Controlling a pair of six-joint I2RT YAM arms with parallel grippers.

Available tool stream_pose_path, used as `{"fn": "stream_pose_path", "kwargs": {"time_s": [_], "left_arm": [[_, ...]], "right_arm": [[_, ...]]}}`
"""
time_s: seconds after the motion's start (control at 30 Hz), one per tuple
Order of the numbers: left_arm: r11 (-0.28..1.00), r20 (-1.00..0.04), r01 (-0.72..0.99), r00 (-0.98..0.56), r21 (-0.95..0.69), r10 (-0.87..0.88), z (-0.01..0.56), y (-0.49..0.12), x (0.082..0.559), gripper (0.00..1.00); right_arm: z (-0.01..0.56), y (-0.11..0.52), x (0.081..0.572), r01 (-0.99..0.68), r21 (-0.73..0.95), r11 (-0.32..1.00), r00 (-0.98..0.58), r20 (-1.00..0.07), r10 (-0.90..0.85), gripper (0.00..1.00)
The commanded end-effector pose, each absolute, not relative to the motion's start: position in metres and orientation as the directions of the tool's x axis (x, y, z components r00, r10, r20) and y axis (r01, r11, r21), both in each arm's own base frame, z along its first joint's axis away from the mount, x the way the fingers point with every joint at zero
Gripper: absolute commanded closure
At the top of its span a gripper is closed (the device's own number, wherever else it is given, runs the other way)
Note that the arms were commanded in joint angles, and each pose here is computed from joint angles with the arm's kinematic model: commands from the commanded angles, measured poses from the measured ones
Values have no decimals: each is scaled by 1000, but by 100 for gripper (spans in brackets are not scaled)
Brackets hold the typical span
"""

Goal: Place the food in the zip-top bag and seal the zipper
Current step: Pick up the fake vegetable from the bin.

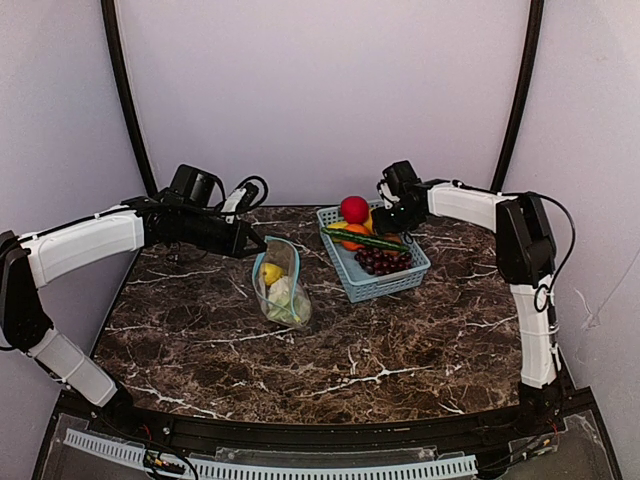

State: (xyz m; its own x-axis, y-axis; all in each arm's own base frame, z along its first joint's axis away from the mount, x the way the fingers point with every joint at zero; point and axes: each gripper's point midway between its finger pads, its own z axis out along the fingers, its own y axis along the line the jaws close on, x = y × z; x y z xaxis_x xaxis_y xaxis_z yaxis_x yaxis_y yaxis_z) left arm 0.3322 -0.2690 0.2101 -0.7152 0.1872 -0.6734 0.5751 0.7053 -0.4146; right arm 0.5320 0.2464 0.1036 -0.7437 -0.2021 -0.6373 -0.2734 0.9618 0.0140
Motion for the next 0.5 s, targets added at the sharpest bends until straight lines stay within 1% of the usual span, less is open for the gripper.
{"fn": "stream_pose_path", "kwargs": {"time_s": [0.0,0.17,0.27,0.37,0.47], "left_arm": [[704,-669,579,-716,-412,197,211,-264,326,99],[703,-671,579,-715,-412,196,212,-264,325,99],[703,-671,579,-715,-412,196,212,-264,325,99],[704,-672,579,-714,-411,195,212,-264,325,99],[706,-674,579,-713,-408,194,213,-263,325,99]], "right_arm": [[93,233,543,-236,-58,970,-751,-623,-220,36],[79,220,542,-212,-128,969,-769,-591,-246,40],[69,221,539,-245,-139,960,-783,-556,-280,41],[51,228,528,-292,-102,951,-813,-497,-303,44],[44,242,513,-350,-13,937,-829,-462,-316,49]]}}
